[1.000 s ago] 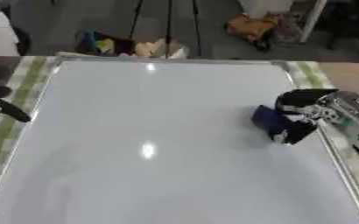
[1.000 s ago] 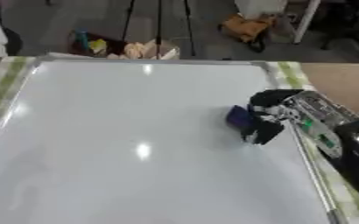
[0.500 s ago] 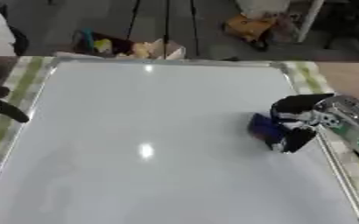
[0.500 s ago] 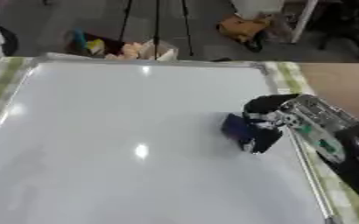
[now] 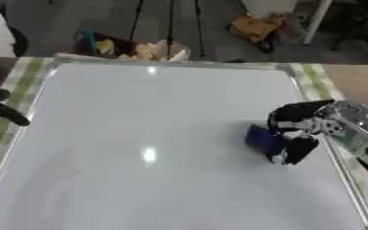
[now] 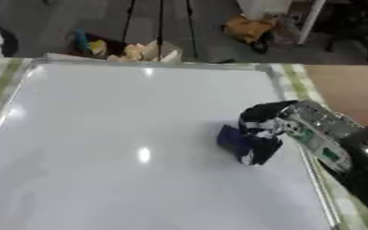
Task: Wipe the whiteboard clean with a brush.
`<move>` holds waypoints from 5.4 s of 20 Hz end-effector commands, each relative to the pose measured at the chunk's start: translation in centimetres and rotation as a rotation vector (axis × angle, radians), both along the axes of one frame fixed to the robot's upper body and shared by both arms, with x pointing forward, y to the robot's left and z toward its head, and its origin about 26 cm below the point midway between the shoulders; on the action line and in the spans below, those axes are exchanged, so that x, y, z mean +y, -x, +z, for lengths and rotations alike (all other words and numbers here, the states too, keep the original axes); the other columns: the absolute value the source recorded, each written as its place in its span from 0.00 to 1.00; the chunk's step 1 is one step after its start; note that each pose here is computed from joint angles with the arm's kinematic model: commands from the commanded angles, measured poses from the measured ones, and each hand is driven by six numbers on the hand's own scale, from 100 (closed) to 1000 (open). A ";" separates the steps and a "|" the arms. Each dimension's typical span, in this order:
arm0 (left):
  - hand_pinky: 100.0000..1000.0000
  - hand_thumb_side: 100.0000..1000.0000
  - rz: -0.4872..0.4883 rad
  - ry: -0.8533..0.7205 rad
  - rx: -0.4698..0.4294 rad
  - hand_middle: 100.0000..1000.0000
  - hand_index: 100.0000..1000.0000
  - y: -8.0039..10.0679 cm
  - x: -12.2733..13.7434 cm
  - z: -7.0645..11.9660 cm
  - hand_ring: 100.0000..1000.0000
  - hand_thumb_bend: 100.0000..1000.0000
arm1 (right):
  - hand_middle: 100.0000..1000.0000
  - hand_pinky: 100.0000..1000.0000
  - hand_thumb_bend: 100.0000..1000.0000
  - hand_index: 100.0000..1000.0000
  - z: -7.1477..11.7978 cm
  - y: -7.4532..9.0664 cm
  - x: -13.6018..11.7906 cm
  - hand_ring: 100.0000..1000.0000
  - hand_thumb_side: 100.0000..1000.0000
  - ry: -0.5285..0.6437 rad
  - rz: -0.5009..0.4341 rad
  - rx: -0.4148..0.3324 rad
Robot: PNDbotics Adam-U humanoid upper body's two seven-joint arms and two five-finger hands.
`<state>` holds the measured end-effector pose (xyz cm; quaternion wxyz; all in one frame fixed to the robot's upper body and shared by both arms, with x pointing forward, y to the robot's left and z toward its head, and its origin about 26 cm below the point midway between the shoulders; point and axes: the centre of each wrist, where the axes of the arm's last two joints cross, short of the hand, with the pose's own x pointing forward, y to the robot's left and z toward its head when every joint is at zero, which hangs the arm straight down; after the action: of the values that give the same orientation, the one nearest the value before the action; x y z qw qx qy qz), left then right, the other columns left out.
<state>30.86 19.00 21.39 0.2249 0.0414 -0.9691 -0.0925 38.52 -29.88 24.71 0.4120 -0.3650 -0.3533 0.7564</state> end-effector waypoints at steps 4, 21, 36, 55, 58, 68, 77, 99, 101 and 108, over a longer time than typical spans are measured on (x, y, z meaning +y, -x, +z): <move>0.35 0.91 -0.016 -0.006 -0.030 0.66 0.59 0.3 -0.3 0.7 0.80 0.00 | 0.35 0.73 0.00 0.21 1.5 0.0 -0.2 0.71 0.43 0.067 -0.033 -0.060; 0.35 0.91 -0.015 -0.009 -0.030 0.66 0.59 0.3 -0.2 0.7 0.80 0.00 | 0.35 0.73 0.00 0.22 1.5 -2.7 -3.2 0.72 0.43 0.074 -0.243 -0.111; 0.35 0.91 -0.015 -0.008 -0.028 0.67 0.59 0.3 -0.2 0.7 0.80 0.00 | 0.35 0.73 0.00 0.22 0.8 -2.3 -3.1 0.72 0.42 0.080 -0.219 -0.093; 0.35 0.91 -0.021 -0.010 -0.029 0.67 0.59 0.3 -0.3 0.7 0.80 0.00 | 0.33 0.73 0.00 0.22 1.3 1.0 1.2 0.70 0.42 0.187 -0.001 -0.026; 0.35 0.91 -0.019 -0.009 -0.029 0.67 0.59 0.3 -0.3 0.7 0.80 0.00 | 0.33 0.72 0.00 0.22 1.2 1.2 1.5 0.70 0.42 0.195 0.018 -0.021; 0.35 0.91 -0.021 -0.011 -0.031 0.67 0.59 0.3 -0.4 0.8 0.80 0.00 | 0.31 0.72 0.00 0.22 0.8 -0.1 0.3 0.69 0.45 0.190 -0.066 -0.011; 0.35 0.91 -0.021 -0.012 -0.033 0.67 0.59 0.3 -0.3 0.8 0.80 0.00 | 0.32 0.72 0.00 0.22 0.6 -1.5 -1.8 0.70 0.46 0.173 -0.191 -0.005; 0.35 0.91 -0.020 -0.013 -0.029 0.67 0.59 0.3 -0.3 0.7 0.81 0.00 | 0.31 0.72 0.00 0.22 0.9 -2.0 -2.3 0.70 0.46 0.171 -0.237 -0.028; 0.35 0.91 -0.020 -0.013 -0.029 0.67 0.59 0.3 -0.3 0.7 0.81 0.00 | 0.31 0.71 0.00 0.22 1.1 -1.9 -2.1 0.69 0.46 0.173 -0.234 -0.035; 0.35 0.91 -0.020 -0.014 -0.029 0.68 0.59 0.3 -0.3 0.7 0.81 0.00 | 0.31 0.70 0.00 0.22 1.7 -1.9 -1.9 0.70 0.50 0.198 -0.329 -0.136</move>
<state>30.86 18.79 21.56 0.2226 0.0378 -0.9693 -0.0975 40.56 -31.29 25.50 0.4689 -0.4820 -0.2485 0.6972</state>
